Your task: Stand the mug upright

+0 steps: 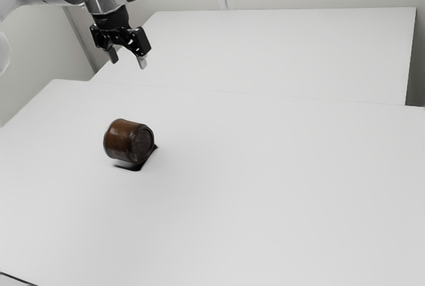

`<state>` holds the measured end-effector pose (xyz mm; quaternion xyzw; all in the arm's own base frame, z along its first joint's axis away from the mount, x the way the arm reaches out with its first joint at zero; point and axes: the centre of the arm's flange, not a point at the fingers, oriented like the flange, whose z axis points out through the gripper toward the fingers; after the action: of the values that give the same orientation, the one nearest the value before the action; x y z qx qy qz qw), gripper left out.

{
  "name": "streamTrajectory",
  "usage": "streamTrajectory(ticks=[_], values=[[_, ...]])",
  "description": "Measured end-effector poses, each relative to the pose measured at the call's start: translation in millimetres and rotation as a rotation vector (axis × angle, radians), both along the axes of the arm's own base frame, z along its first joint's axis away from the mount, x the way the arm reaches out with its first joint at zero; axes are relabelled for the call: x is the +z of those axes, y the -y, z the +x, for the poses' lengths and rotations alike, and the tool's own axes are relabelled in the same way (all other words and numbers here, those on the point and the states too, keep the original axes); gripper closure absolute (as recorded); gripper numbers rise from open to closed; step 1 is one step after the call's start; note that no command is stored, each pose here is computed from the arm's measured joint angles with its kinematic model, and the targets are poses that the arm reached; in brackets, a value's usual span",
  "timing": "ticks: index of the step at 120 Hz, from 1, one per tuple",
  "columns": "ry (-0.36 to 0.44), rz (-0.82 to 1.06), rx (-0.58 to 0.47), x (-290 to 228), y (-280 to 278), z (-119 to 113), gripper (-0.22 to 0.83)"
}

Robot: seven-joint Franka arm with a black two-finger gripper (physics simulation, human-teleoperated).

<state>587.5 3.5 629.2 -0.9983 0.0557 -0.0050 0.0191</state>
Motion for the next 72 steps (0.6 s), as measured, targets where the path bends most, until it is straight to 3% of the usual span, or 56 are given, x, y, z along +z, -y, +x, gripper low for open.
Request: streamTrajectory(ticks=[46, 72], values=[[-0.01, -0.018, 0.047, -6, -13, 0, 0.0], [-0.077, -0.147, 0.183, -50, -82, 1, 0.0]])
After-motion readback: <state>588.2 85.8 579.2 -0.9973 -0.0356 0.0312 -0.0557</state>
